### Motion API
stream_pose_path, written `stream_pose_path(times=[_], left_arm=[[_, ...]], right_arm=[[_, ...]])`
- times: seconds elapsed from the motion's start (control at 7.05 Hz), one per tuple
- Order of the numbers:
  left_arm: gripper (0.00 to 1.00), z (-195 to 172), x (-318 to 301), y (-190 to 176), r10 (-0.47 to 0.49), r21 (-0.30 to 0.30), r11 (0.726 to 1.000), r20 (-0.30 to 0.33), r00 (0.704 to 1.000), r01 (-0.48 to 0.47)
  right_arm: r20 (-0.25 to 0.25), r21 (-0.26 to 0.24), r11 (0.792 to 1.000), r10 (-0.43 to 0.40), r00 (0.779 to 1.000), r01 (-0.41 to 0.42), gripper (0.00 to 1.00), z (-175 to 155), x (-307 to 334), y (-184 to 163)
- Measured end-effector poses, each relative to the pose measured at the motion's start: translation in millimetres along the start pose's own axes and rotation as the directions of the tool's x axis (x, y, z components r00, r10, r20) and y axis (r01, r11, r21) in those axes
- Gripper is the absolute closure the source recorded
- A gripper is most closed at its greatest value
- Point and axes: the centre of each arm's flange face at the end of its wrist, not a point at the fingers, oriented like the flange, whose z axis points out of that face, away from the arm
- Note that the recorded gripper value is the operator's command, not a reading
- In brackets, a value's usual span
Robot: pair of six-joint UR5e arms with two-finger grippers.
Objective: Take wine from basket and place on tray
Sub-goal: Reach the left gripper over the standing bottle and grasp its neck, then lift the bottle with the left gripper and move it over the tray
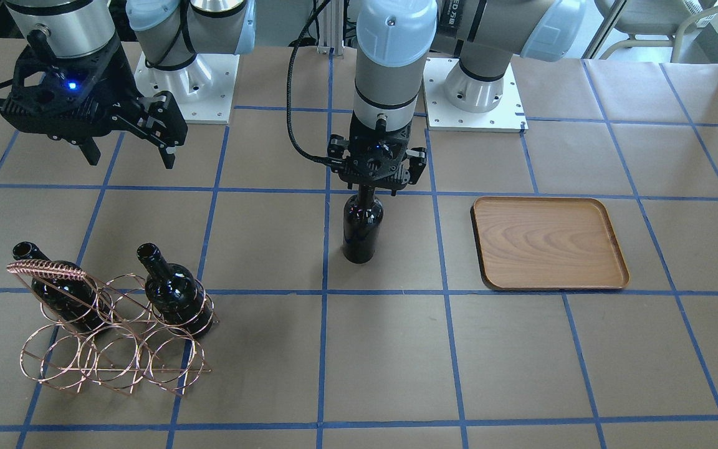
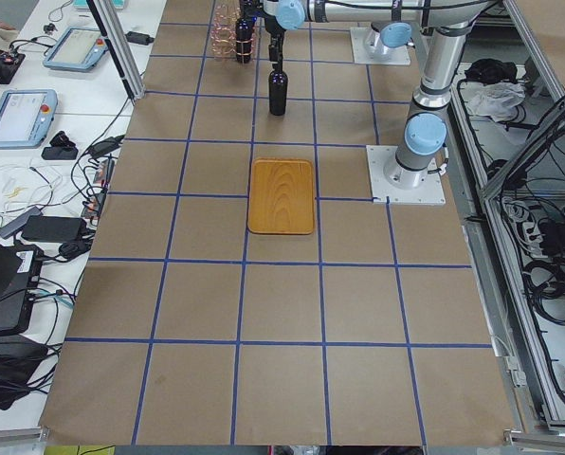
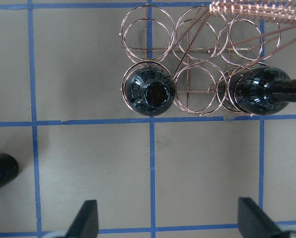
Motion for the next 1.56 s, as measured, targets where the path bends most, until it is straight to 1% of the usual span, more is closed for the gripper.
stream_pose_path(times=[0.14,0.28,0.57,1.14,1.28,1.42,1.56], left_arm=[[0.38,0,0,0,-0.001,-0.001,1.0,-0.001,1.0,0.001],[0.42,1,0,0,0.0,-0.002,1.0,-0.002,1.0,0.0],[1.0,3,0,-1,0.002,-0.008,1.0,-0.002,1.0,-0.002],[1.0,10,1,-6,0.017,-0.017,1.0,-0.002,1.0,-0.017],[1.0,3,1,-8,0.029,-0.005,1.0,0.0,1.0,-0.029],[1.0,-12,-1,-10,0.043,0.015,0.999,0.007,0.999,-0.043],[1.0,-34,-6,-14,0.045,0.029,0.999,0.02,0.999,-0.046]], right_arm=[[-0.001,-0.001,1.0,0.0,1.0,0.0,0.0,1,0,-1],[-0.001,-0.003,1.0,0.0,1.0,0.0,0.0,3,0,-2],[0.001,-0.004,1.0,0.002,1.0,-0.002,0.0,4,0,-3],[0.001,-0.004,1.0,0.003,1.0,-0.003,0.0,5,0,-4],[0.0,-0.004,1.0,0.003,1.0,-0.003,0.0,5,0,-4],[0.0,-0.004,1.0,0.003,1.0,-0.003,0.0,5,0,-4],[0.0,-0.004,1.0,0.003,1.0,-0.003,0.0,5,0,-4]])
